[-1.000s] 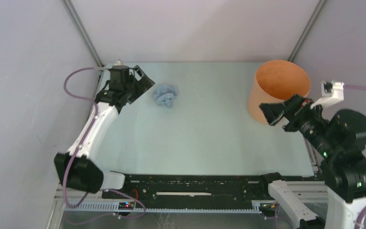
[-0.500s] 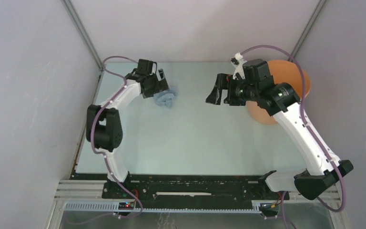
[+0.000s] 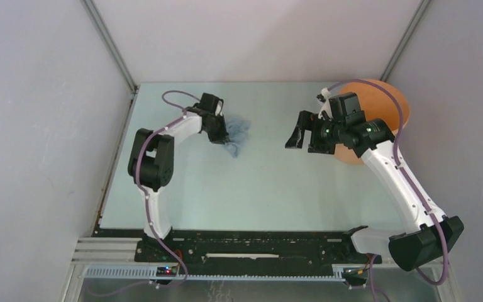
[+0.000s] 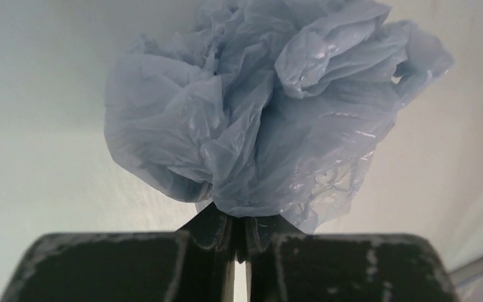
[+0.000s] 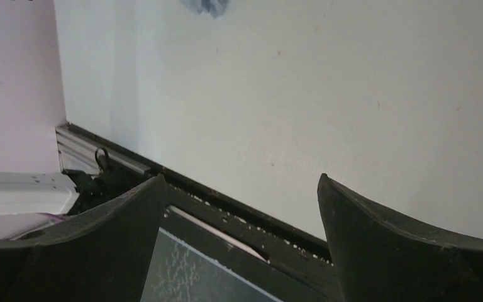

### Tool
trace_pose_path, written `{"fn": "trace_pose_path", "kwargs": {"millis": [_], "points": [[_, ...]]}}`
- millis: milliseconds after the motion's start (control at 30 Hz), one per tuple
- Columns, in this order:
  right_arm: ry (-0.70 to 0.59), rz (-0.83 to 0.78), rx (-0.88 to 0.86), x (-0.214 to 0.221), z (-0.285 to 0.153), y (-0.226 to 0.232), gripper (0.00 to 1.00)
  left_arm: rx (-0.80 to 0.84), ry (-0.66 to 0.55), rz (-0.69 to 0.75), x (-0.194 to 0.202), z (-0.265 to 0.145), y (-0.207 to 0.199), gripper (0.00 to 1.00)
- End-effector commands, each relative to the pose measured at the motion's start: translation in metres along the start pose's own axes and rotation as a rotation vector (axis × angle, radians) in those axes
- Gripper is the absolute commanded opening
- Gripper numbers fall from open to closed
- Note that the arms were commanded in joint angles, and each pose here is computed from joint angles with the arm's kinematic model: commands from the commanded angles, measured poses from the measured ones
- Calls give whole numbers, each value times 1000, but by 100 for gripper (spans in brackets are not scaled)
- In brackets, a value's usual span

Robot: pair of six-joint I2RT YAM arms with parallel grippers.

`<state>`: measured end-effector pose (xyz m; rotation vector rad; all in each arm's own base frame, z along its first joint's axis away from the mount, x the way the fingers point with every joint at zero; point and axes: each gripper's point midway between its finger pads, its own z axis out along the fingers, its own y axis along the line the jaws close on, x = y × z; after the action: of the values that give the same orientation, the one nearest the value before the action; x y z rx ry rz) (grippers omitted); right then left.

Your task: Put the trash bags into the trash bin

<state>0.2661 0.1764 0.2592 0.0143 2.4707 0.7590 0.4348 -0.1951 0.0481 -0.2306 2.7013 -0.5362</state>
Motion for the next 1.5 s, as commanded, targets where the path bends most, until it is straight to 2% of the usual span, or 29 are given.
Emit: {"fn": "trace_pose_path", "kwargs": {"millis": [0,200,300,433,667,867,1000,1133,1300,1333,1400,1467], "points": [[54,-44,-33,25,-4,6,99,213,-23,35,40,-58,-66,7],[169,-50,-44,68,16,-3,97,443,102,43,139,-91,-112,3],[207,-34,-60,85,26,-8,94,485,151,88,176,-99,-115,4],[176,-64,-85,93,28,-13,92,523,254,145,209,-103,-104,0],[42,-132,-140,102,43,-25,90,702,328,245,222,-138,-123,2],[-95,-157,-132,78,55,-29,86,766,415,309,227,-152,-133,5],[-90,-112,-168,68,63,-31,82,746,451,338,228,-152,-131,4],[-55,-155,-242,72,73,-17,78,743,466,355,226,-150,-132,4],[-62,-142,-269,68,77,-8,55,662,464,410,219,-142,-124,4],[-70,-147,-271,66,75,-7,56,645,459,420,216,-140,-123,4],[-70,-180,-290,69,70,-3,66,612,472,423,215,-137,-118,4],[-43,-218,-315,77,68,0,69,615,478,427,215,-138,-118,4]]}}
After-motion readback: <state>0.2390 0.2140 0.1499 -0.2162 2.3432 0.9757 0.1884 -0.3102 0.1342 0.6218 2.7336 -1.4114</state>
